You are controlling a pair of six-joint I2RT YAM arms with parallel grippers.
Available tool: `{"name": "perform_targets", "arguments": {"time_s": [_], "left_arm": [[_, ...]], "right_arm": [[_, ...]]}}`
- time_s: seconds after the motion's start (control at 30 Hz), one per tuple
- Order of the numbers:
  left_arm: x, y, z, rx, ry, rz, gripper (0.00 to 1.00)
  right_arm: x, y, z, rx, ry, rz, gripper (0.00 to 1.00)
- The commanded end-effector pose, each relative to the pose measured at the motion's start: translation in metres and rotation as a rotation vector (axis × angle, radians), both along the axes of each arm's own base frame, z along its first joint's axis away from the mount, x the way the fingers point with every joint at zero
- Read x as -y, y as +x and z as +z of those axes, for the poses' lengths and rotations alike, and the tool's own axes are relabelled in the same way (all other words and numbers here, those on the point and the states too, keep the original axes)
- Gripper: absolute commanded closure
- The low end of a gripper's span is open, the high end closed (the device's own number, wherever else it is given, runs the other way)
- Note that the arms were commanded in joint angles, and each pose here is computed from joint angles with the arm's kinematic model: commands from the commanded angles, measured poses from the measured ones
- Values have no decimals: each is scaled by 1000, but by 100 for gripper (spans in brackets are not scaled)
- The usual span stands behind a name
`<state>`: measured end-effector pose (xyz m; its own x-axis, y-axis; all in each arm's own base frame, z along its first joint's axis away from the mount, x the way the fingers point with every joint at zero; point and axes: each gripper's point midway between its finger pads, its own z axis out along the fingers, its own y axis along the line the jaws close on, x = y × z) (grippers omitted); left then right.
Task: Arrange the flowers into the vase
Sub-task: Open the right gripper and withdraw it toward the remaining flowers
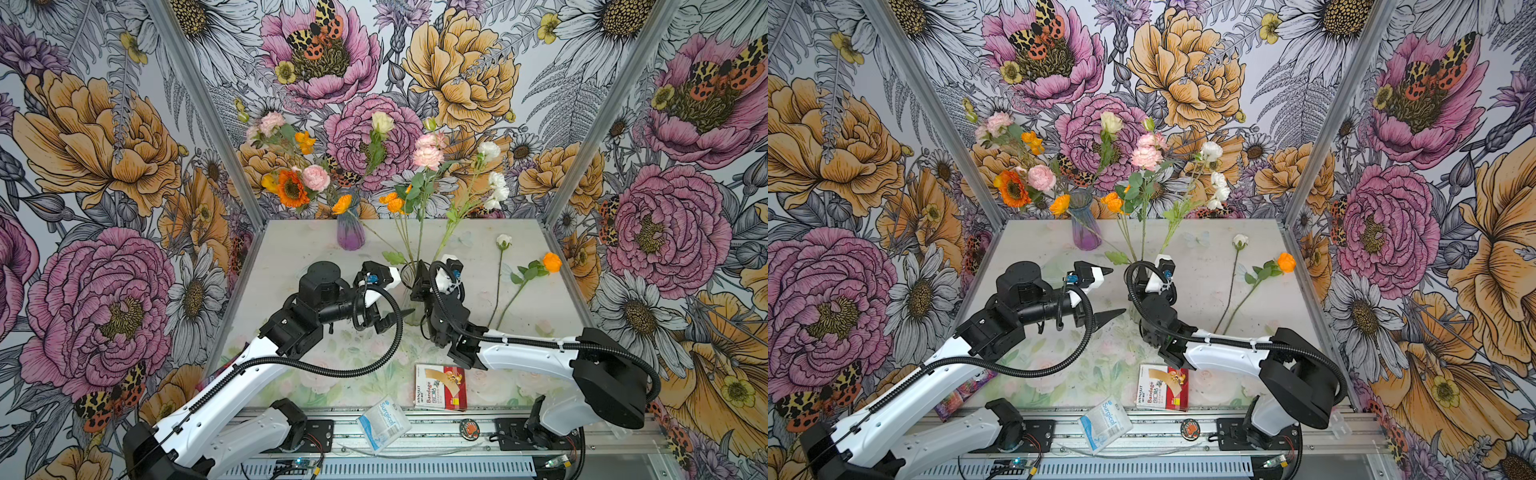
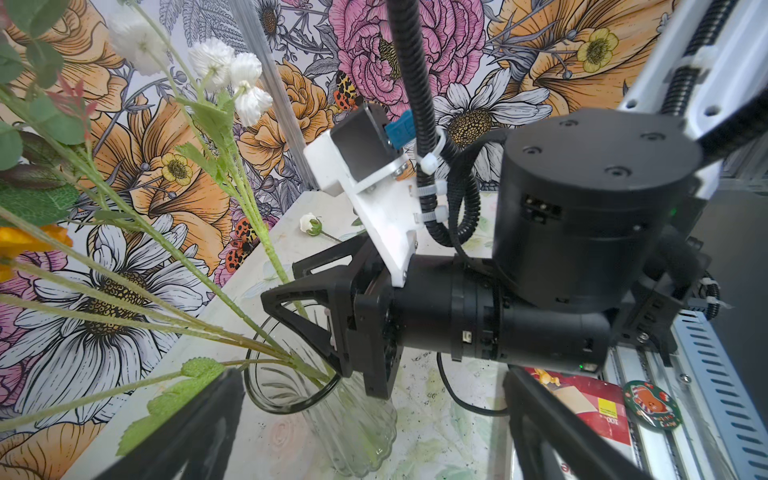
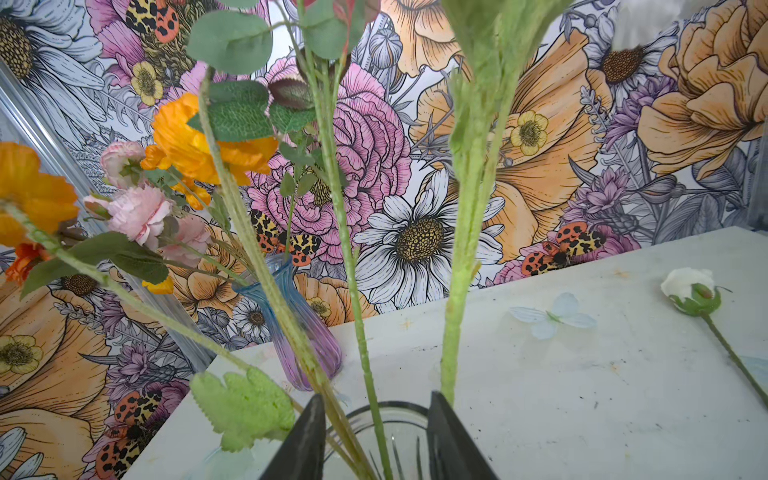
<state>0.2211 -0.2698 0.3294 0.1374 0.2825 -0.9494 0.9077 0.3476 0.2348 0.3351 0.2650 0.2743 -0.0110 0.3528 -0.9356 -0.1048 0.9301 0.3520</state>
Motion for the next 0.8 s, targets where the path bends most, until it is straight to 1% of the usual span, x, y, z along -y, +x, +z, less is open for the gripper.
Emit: {"name": "perform_targets", "arguments": {"time_s": [0.0, 0.1, 0.2, 0.27, 0.37, 0.43, 0.53, 0.6, 0.67, 0.7, 0.77], "left_arm": [[0, -5, 6, -6, -20, -24, 1], [0, -5, 5, -8, -18, -27, 1], [2, -7, 4, -13, -18, -37, 1], [6, -8, 2, -22, -15, -50, 1], [17, -16, -2, -41, -8, -87, 1], [27, -21, -8, -54, 7, -104, 1], [40, -20, -21, -73, 49, -80, 1], [48, -21, -29, -85, 73, -75, 1], [55, -25, -35, -100, 87, -97, 1], [57, -27, -37, -103, 91, -107, 1], [61, -33, -39, -100, 100, -131, 1]], "right_arm": [[4, -8, 22, 2, 6, 22, 52], [16, -16, 30, -25, -40, 24, 46], [49, -23, 30, -71, -118, -45, 44], [88, -21, 16, -157, -162, -114, 44], [157, -15, -14, -303, -151, -210, 44], [196, -14, -36, -400, -120, -254, 44], [244, -13, -78, -586, -58, -310, 45], [260, -8, -107, -698, 14, -299, 48], [272, -1, -136, -805, 104, -276, 51], [275, 2, -147, -848, 131, -267, 51], [278, 13, -175, -952, 178, -231, 55]]}}
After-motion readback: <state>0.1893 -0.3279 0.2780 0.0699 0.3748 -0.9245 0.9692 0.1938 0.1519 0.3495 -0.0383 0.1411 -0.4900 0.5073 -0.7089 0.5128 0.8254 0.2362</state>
